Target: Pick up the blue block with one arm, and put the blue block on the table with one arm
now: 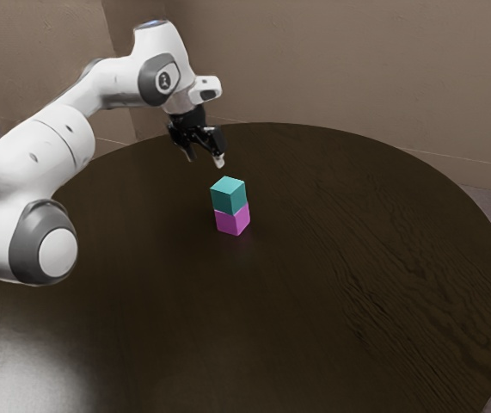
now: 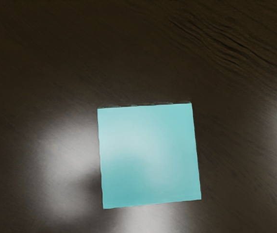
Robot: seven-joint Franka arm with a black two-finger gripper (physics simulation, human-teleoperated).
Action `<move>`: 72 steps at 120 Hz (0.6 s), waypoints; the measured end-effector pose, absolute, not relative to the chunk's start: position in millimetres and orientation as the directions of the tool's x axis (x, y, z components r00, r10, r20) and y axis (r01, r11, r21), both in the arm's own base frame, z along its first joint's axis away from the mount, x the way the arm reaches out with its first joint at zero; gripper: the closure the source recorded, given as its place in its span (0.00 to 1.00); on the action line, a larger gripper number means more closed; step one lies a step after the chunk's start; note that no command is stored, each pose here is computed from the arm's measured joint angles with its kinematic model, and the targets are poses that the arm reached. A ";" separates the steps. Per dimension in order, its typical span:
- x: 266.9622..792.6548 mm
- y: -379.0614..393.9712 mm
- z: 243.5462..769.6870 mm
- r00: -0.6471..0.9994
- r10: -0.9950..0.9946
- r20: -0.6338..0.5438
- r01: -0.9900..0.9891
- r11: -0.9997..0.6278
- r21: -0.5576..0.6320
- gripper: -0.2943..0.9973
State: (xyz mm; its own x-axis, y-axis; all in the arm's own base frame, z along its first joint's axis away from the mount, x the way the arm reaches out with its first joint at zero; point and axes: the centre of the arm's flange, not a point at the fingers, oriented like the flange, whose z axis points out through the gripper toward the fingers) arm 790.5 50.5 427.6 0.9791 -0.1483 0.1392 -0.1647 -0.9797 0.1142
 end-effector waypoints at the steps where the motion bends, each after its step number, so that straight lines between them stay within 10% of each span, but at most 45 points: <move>1: 791.3 50.4 425.3 0.979 -0.149 0.141 -0.166 -0.979 0.116 0.23; 72: 801.9 26.0 366.6 0.965 -0.234 0.118 -0.249 -0.959 0.133 0.23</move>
State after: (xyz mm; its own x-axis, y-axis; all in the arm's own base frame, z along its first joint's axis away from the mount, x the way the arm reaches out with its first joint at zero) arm 801.9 26.0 366.6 0.9651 -0.2340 0.1176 -0.2488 -0.9594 0.1331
